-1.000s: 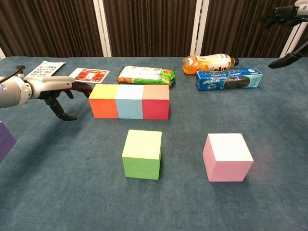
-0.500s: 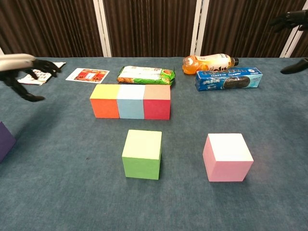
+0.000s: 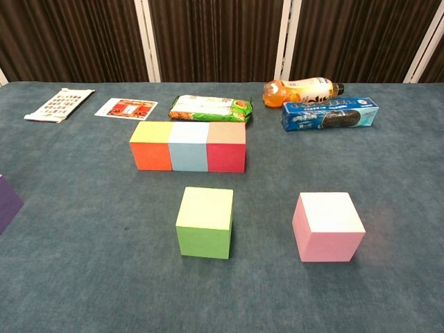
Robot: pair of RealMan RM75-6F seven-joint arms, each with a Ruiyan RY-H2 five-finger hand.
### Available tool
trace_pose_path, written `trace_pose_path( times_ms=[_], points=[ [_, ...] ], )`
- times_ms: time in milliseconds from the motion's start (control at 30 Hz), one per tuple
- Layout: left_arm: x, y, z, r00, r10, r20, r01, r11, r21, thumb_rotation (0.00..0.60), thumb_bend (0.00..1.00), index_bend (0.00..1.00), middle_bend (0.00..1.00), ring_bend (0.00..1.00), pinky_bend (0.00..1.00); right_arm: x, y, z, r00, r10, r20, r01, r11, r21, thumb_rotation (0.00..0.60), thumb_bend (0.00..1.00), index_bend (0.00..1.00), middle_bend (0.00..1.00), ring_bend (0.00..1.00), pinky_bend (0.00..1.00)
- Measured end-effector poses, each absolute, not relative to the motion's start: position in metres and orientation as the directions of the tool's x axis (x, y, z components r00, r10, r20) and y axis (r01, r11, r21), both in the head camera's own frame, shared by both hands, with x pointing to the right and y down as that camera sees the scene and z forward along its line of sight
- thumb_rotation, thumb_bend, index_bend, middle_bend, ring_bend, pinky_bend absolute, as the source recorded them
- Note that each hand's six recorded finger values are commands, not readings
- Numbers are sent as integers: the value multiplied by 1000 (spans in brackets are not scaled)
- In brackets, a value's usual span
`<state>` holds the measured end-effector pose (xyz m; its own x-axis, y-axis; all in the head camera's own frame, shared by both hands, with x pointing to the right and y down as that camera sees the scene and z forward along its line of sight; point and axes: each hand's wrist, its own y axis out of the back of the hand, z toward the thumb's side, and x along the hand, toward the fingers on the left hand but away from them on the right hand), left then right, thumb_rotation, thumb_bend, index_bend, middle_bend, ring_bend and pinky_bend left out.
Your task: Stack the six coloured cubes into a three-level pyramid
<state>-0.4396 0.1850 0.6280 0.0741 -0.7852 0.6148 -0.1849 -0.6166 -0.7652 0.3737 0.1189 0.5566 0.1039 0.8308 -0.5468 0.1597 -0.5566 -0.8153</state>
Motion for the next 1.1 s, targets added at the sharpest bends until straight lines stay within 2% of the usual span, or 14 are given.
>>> trace_pose_path(
  times_ms=[300,433,633,867,967,1100],
  points=[
    [-442,221,636,79,-696,713,-188,-713,-675,600,328,27,41,9,137,381,133,551,101,838,-536,170,-546,-821,600,263,0,184,61,165],
    [-442,229,640,91,-662,744,-173,-746,-643,600,321,12,23,0,135,380,135,551,107,838,-536,171,-546,-820,600,263,0,184,61,165],
    [-441,230,650,92,-651,754,-147,-757,-636,600,314,16,26,0,136,379,138,550,110,840,-532,174,-543,-821,600,263,0,184,61,165],
    [-445,225,658,78,-654,753,-130,-755,-642,600,311,94,94,54,139,381,139,551,100,842,-530,185,-540,-821,600,263,0,184,61,165],
    [-446,223,662,74,-655,752,-128,-754,-644,600,309,181,176,126,159,382,141,552,98,840,-534,189,-542,-819,600,263,0,184,61,165],
    [-447,220,668,72,-652,755,-125,-757,-641,600,307,312,313,240,252,382,141,553,99,839,-535,192,-544,-817,600,263,0,184,61,165]
  ],
)
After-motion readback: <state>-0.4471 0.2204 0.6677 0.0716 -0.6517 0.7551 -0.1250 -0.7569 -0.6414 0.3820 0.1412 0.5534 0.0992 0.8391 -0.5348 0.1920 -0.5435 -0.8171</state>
